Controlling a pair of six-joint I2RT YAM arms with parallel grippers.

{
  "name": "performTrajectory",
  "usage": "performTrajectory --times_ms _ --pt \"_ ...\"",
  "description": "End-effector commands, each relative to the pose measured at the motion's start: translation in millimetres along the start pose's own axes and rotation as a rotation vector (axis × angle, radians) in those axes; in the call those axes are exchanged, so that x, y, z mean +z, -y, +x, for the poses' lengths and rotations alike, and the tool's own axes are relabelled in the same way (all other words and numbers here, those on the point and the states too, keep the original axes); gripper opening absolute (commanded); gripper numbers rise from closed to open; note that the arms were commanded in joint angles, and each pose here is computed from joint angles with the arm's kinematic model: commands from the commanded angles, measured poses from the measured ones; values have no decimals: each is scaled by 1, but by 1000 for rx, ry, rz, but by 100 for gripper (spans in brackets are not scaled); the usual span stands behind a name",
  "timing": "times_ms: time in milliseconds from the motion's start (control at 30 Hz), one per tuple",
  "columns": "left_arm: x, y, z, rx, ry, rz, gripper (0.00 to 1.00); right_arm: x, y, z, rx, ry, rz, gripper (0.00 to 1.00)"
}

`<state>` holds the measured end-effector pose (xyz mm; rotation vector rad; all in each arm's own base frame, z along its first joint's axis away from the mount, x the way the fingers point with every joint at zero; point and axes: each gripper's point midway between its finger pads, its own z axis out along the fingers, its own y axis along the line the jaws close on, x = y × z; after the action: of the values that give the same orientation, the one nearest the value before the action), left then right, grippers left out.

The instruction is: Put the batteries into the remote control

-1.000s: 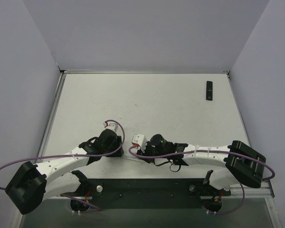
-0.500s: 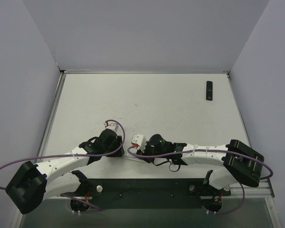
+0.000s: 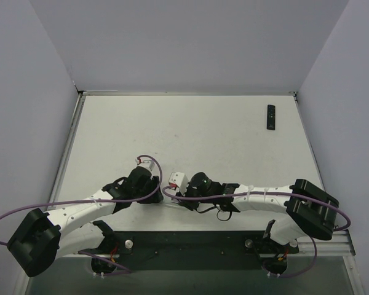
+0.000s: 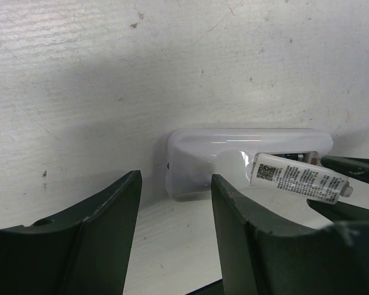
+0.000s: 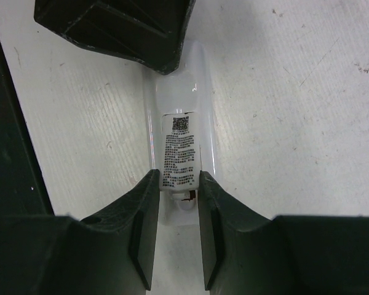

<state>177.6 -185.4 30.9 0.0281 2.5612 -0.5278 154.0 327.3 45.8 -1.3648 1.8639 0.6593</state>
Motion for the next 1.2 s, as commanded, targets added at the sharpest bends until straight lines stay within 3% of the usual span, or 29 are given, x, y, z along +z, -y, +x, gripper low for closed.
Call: performTrajectory --times_ms 0,600,1167 --pt "-4 22 -16 -22 43 81 59 1 7 -5 33 -26 37 0" --pt "-2 26 -13 -48 41 92 56 -3 -9 -13 60 -81 -40 0" --pt "2 18 -9 -39 25 50 55 -15 5 -37 52 17 40 0"
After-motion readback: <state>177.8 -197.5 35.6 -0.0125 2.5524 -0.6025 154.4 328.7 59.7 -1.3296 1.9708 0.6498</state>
